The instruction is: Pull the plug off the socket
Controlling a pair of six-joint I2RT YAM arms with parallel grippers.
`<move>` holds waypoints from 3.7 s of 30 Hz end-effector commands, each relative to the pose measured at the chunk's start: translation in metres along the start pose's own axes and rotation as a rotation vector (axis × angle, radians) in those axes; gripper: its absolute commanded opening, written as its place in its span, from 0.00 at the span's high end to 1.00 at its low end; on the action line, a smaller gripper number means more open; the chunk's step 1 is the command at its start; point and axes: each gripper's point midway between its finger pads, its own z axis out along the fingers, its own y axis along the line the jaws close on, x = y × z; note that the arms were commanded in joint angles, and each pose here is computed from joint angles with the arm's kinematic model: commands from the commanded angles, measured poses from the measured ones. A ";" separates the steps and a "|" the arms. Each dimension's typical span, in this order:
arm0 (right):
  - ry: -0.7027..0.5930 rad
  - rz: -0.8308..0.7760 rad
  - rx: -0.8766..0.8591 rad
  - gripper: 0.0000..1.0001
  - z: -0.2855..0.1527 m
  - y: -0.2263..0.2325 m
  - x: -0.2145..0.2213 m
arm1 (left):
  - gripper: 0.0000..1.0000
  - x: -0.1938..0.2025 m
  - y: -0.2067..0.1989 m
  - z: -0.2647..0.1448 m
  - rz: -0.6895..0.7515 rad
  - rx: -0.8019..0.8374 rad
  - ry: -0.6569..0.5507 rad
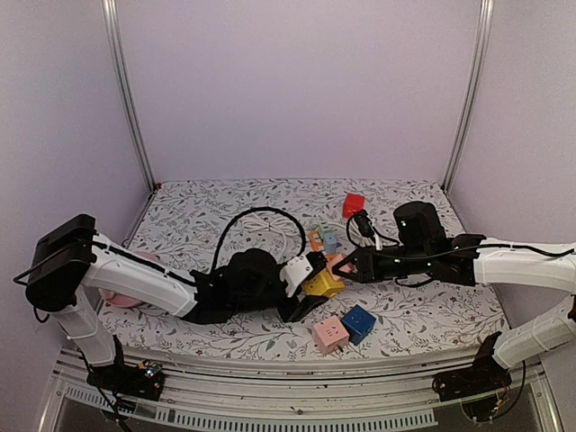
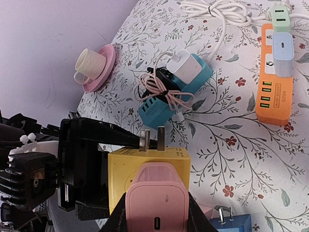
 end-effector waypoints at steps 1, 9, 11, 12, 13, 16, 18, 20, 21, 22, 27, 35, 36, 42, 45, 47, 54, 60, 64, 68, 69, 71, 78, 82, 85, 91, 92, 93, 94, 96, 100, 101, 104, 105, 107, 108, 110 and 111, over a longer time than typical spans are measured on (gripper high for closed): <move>-0.073 -0.039 0.021 0.97 -0.011 -0.003 -0.021 | 1.00 0.034 -0.006 0.000 0.036 -0.001 0.128; -0.072 -0.040 0.055 0.97 -0.013 -0.009 -0.019 | 1.00 0.037 -0.009 0.005 0.044 0.007 0.147; -0.071 -0.041 0.064 0.97 -0.013 -0.011 -0.018 | 1.00 0.039 -0.010 0.006 0.043 0.008 0.156; -0.070 -0.041 0.070 0.97 -0.014 -0.012 -0.018 | 1.00 0.041 -0.011 0.007 0.045 0.010 0.162; -0.070 -0.042 0.078 0.97 -0.014 -0.014 -0.018 | 1.00 0.042 -0.011 0.008 0.045 0.012 0.168; -0.068 -0.044 0.094 0.97 -0.014 -0.017 -0.017 | 1.00 0.045 -0.012 0.009 0.048 0.015 0.180; -0.069 -0.046 0.096 0.97 -0.014 -0.017 -0.017 | 1.00 0.045 -0.012 0.009 0.048 0.014 0.181; -0.071 -0.047 0.102 0.97 -0.014 -0.018 -0.017 | 1.00 0.046 -0.012 0.010 0.049 0.014 0.185; -0.071 -0.049 0.104 0.97 -0.015 -0.018 -0.017 | 1.00 0.046 -0.012 0.010 0.049 0.013 0.186; -0.070 -0.050 0.108 0.97 -0.015 -0.019 -0.017 | 1.00 0.046 -0.012 0.010 0.050 0.012 0.190; -0.074 -0.056 0.125 0.97 -0.017 -0.021 -0.019 | 1.00 0.050 -0.013 0.013 0.053 0.013 0.207; -0.091 -0.062 0.130 0.97 -0.021 -0.019 -0.022 | 1.00 0.051 -0.012 0.014 0.052 0.011 0.208; -0.094 -0.062 0.129 0.97 -0.021 -0.019 -0.023 | 1.00 0.052 -0.013 0.014 0.051 0.012 0.212; -0.104 -0.063 0.132 0.97 -0.024 -0.018 -0.026 | 1.00 0.053 -0.012 0.013 0.047 0.009 0.212; -0.108 -0.063 0.132 0.97 -0.025 -0.018 -0.027 | 1.00 0.054 -0.012 0.013 0.045 0.008 0.213; -0.112 -0.061 0.133 0.97 -0.026 -0.018 -0.028 | 1.00 0.055 -0.012 0.012 0.046 0.008 0.215; -0.125 -0.060 0.132 0.97 -0.032 -0.018 -0.031 | 1.00 0.058 -0.012 0.011 0.044 0.009 0.220; -0.128 -0.061 0.136 0.97 -0.034 -0.018 -0.032 | 1.00 0.057 -0.012 0.012 0.043 0.010 0.219; -0.127 -0.062 0.139 0.97 -0.035 -0.019 -0.032 | 1.00 0.057 -0.013 0.012 0.043 0.012 0.219; -0.121 -0.063 0.134 0.97 -0.034 -0.018 -0.032 | 1.00 0.056 -0.014 0.013 0.043 0.016 0.217; -0.120 -0.064 0.130 0.97 -0.033 -0.017 -0.032 | 1.00 0.056 -0.014 0.013 0.042 0.016 0.217; -0.120 -0.066 0.130 0.97 -0.032 -0.017 -0.033 | 1.00 0.054 -0.014 0.014 0.044 0.017 0.213; -0.097 -0.064 0.171 0.97 -0.029 -0.026 -0.031 | 1.00 0.054 -0.014 0.014 0.048 0.016 0.216; -0.059 -0.071 0.162 0.97 -0.017 -0.022 -0.024 | 1.00 0.055 -0.014 0.016 0.049 0.018 0.218; -0.049 -0.084 0.158 0.97 -0.012 -0.015 -0.022 | 1.00 0.052 -0.016 0.018 0.048 0.024 0.213; -0.090 -0.100 0.173 0.97 -0.022 -0.013 -0.029 | 1.00 0.053 -0.015 0.019 0.050 0.021 0.216; -0.094 -0.099 0.163 0.97 -0.024 -0.012 -0.029 | 1.00 0.053 -0.015 0.018 0.049 0.019 0.216; -0.098 -0.094 0.144 0.97 -0.027 -0.012 -0.031 | 1.00 0.053 -0.015 0.018 0.049 0.018 0.216; -0.103 -0.083 0.119 0.97 -0.030 -0.013 -0.031 | 1.00 0.053 -0.015 0.017 0.048 0.017 0.214; -0.115 -0.061 0.073 0.97 -0.036 -0.015 -0.031 | 1.00 0.051 -0.014 0.015 0.047 0.015 0.208; -0.118 -0.040 -0.007 0.97 -0.039 -0.011 -0.027 | 1.00 0.049 -0.013 0.014 0.044 0.015 0.198; -0.116 -0.034 -0.014 0.97 -0.039 -0.011 -0.026 | 1.00 0.049 -0.014 0.014 0.045 0.015 0.198; -0.113 -0.022 0.010 0.97 -0.037 -0.017 -0.026 | 1.00 0.049 -0.014 0.014 0.045 0.017 0.199; -0.111 -0.020 0.027 0.97 -0.037 -0.019 -0.026 | 1.00 0.049 -0.014 0.014 0.043 0.018 0.200; -0.104 -0.023 0.045 0.97 -0.035 -0.021 -0.027 | 1.00 0.049 -0.015 0.014 0.046 0.020 0.199; -0.104 -0.030 0.054 0.97 -0.035 -0.020 -0.028 | 1.00 0.049 -0.015 0.015 0.046 0.020 0.200; -0.107 -0.049 0.088 0.97 -0.033 -0.019 -0.029 | 1.00 0.050 -0.015 0.016 0.046 0.020 0.202; -0.105 -0.061 0.105 0.97 -0.032 -0.018 -0.030 | 1.00 0.050 -0.014 0.016 0.046 0.018 0.202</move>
